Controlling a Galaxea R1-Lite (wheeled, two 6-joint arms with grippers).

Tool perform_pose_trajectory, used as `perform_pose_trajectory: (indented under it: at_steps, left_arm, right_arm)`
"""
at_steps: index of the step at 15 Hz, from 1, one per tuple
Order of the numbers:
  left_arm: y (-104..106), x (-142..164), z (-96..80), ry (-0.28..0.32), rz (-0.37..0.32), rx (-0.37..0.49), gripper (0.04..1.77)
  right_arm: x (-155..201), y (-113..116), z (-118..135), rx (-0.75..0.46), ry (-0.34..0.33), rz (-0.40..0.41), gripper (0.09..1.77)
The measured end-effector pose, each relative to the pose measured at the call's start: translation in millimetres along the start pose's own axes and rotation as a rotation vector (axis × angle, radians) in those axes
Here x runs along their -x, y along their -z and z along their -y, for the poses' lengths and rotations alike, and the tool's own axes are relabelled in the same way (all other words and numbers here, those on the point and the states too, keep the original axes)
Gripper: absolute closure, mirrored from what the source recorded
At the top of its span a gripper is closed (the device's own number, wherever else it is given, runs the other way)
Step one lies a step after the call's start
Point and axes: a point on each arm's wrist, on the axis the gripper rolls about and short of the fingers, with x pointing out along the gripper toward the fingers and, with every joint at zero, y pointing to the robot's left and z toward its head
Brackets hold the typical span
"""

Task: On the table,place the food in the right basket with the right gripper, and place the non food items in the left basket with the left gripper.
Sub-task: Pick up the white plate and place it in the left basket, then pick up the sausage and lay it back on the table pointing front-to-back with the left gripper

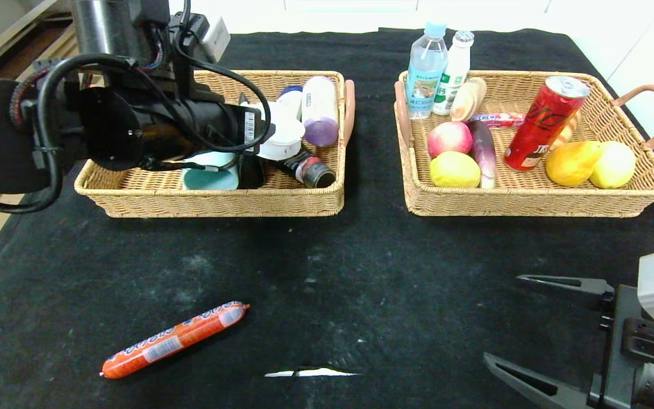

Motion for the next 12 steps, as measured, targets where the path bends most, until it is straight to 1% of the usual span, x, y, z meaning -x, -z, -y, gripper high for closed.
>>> perform_pose_trajectory:
  at_steps: [1, 2, 3, 4, 6, 7, 8, 10, 12]
  left_arm:
    - [2, 8, -1.1, 0.018, -0.008, -0.036, 0.44]
    - [6, 20, -2.7, 0.054, -0.02, -0.076, 0.4]
    - [10, 34, -4.3, 0.096, -0.048, -0.112, 0.36]
    - [17, 49, -5.6, 0.144, -0.102, -0.149, 0.33]
    - [31, 83, -9.0, 0.257, -0.241, -0.216, 0.28]
    - [37, 99, -11.1, 0.302, -0.3, -0.246, 0.26]
    - [42, 114, -12.6, 0.336, -0.333, -0.271, 0.24]
    - [55, 131, -13.7, 0.372, -0.361, -0.312, 0.21]
    - [71, 139, -14.5, 0.387, -0.402, -0.352, 0.18]
  right_arm:
    - [0, 1, 0, -0.001, -0.001, -0.003, 0.15]
    - [0, 1, 0, -0.001, -0.002, -0.004, 0.15]
    - [-1, 1, 0, -0.001, -0.003, -0.007, 0.15]
    - [-1, 1, 0, -0.001, -0.005, -0.008, 0.15]
    - [-2, 2, -1, -0.002, -0.007, -0.011, 0.15]
    - [-2, 2, -1, -0.002, -0.008, -0.012, 0.15]
    - [-2, 3, -1, -0.001, -0.011, -0.013, 0.15]
    - [-3, 3, -2, -0.002, -0.014, -0.016, 0.15]
    - [-3, 3, -2, -0.002, -0.016, -0.018, 0.15]
